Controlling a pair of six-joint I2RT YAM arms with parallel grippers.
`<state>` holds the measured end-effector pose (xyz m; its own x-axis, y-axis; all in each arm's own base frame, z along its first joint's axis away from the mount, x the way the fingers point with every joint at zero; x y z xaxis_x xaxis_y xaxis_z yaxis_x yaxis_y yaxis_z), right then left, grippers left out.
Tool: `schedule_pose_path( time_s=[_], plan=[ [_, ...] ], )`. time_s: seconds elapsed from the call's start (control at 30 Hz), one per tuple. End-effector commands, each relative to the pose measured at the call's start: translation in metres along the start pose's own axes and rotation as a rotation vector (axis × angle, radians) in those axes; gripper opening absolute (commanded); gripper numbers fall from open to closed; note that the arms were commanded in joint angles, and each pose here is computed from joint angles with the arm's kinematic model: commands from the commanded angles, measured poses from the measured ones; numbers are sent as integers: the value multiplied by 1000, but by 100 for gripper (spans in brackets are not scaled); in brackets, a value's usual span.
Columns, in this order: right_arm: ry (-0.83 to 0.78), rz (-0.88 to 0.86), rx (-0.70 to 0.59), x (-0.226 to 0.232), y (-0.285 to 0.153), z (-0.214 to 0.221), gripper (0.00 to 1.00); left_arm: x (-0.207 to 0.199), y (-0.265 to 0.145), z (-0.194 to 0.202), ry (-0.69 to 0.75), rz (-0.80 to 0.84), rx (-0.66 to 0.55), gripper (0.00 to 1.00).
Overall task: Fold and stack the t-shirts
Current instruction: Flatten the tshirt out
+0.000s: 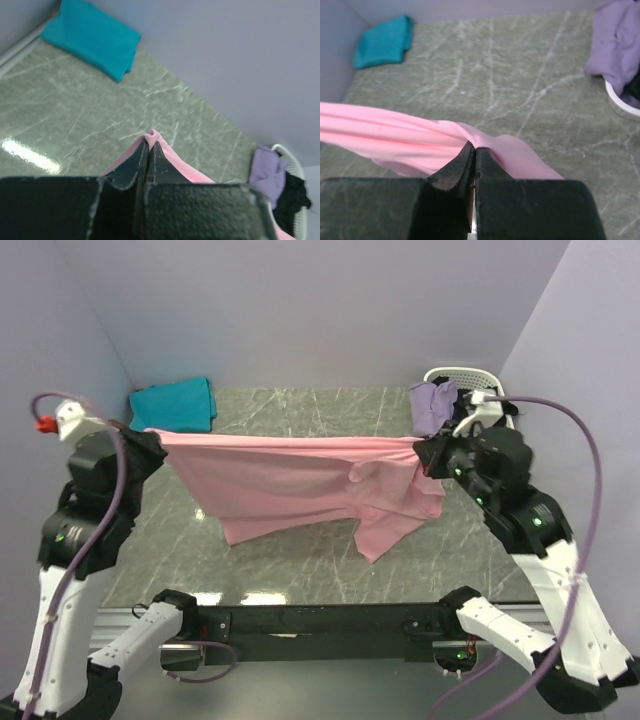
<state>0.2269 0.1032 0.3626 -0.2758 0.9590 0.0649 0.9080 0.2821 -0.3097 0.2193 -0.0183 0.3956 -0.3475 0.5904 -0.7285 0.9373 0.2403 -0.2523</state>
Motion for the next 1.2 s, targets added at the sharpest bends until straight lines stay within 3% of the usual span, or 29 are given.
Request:
schedule_pose_path(
  time_s=[0.0, 0.4, 0.5, 0.67, 0.8, 0.97, 1.0, 1.17],
  plan=[
    [-47, -80, -132, 3, -55, -37, 0, 0, -38, -46, 18, 7, -125, 1],
    [-67, -735, -197, 77, -137, -44, 2, -52, -131, -80, 46, 410, -12, 1],
    [-48, -883, -208, 90, -159, -40, 5, -59, -144, -75, 85, 459, 74, 1],
    [-26, -1051, -258, 101, -194, -41, 7, -61, -173, -87, 60, 491, 93, 1],
    [25, -920, -275, 92, -179, -47, 6, -51, -168, -93, 35, 418, 46, 1],
    [73, -647, -105, 76, -85, -27, 5, -40, -113, -70, 62, 257, 46, 1],
    [74, -617, -80, 74, -69, -23, 4, -29, -88, -47, 89, 195, 93, 1],
    [67, -402, 101, 60, 36, 17, 0, -25, -18, 1, 50, 160, 116, 1]
  ],
)
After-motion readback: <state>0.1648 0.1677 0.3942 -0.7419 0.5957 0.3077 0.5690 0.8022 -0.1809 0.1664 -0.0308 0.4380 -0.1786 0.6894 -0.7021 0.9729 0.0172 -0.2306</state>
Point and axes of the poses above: each gripper's point midway between its finger pads, its own y axis out along the fingers, its own x axis along the line the jaws close on, z = x × y, the point moved 4 cm from there along -y, back along the fingers, and after that the axes turned 14 degrees about -y, right-handed, at the moved point
